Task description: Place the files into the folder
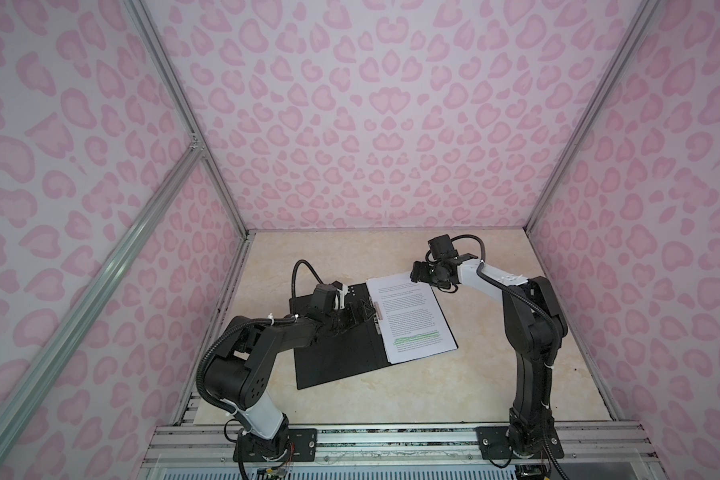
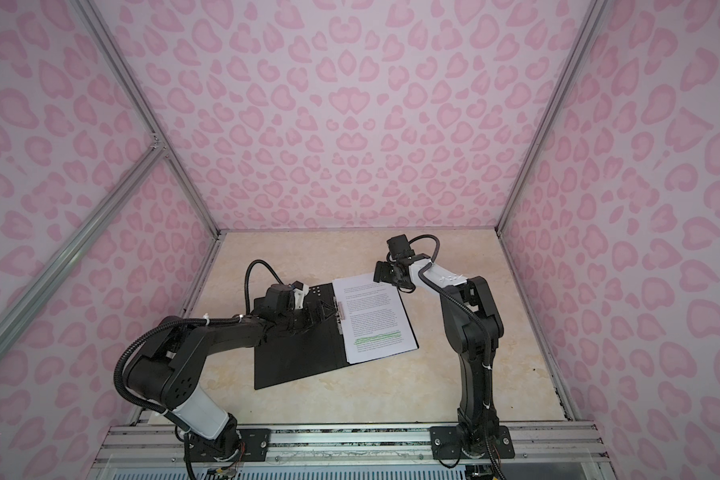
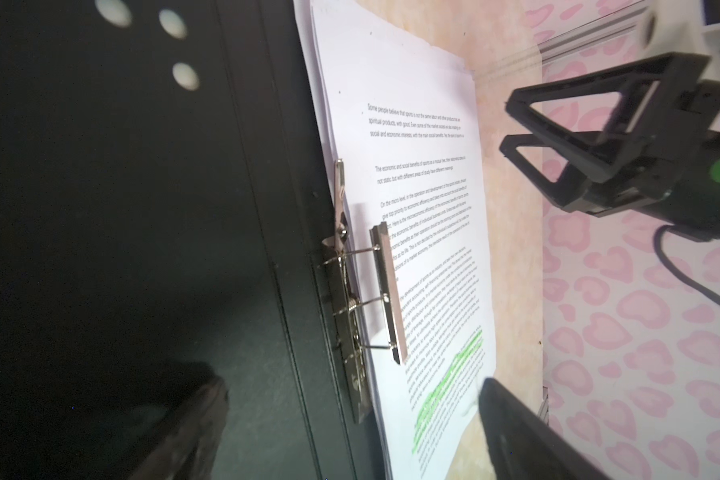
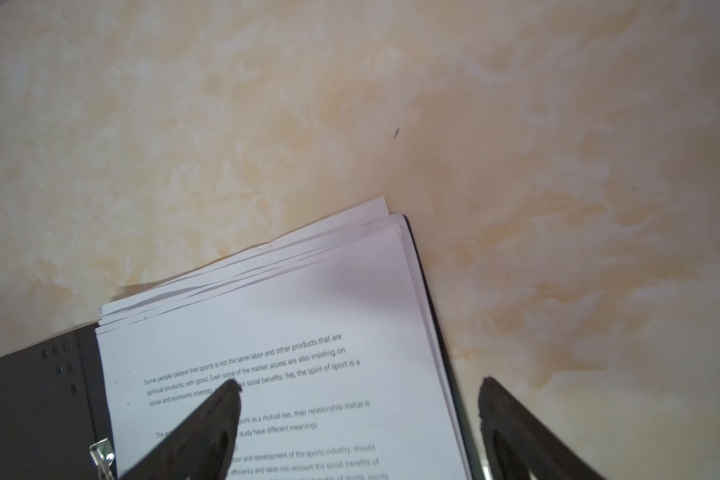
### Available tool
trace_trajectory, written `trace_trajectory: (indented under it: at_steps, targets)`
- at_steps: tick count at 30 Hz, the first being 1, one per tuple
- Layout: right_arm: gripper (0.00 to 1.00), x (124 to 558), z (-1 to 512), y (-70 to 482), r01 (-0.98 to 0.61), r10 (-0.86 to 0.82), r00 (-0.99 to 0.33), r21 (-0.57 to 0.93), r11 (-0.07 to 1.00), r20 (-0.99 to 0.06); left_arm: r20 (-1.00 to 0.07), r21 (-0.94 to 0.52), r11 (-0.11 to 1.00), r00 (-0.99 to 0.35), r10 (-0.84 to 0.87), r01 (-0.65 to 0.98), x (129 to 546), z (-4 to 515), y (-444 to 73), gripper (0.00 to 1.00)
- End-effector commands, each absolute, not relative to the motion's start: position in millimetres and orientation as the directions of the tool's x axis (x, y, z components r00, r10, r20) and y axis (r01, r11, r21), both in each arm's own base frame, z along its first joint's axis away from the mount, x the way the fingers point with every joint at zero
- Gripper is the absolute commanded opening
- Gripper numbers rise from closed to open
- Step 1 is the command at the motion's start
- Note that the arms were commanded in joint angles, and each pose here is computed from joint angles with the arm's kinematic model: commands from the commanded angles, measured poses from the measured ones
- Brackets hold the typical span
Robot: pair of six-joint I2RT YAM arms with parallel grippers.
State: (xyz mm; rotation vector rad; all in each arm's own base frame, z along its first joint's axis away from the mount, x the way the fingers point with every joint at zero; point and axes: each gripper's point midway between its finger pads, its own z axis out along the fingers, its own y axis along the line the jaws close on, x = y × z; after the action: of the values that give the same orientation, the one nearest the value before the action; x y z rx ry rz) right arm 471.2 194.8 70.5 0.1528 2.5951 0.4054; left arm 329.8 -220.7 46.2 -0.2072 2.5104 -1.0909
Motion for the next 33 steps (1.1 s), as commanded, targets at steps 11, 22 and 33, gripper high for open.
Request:
trace_trajectory:
  at_steps: [11,22,33]
  targets:
    - [0.93,409,93,336,-0.355,-0.092,-0.875,0.501,0.789,-0.475,-0.319,-0.68,0.726,-0.851,-0.418,-0.102,308,62,-164,0.97]
    - [0.9,410,56,386,-0.368,-0.151,-0.903,0.54,0.757,-0.403,-0.202,-0.679,0.686,-0.833,-0.515,-0.26,307,33,-139,0.97]
    - [0.88,402,34,392,-0.335,-0.171,-0.93,0.56,0.757,-0.326,-0.177,-0.67,0.688,-0.839,-0.514,-0.28,305,26,-139,0.96]
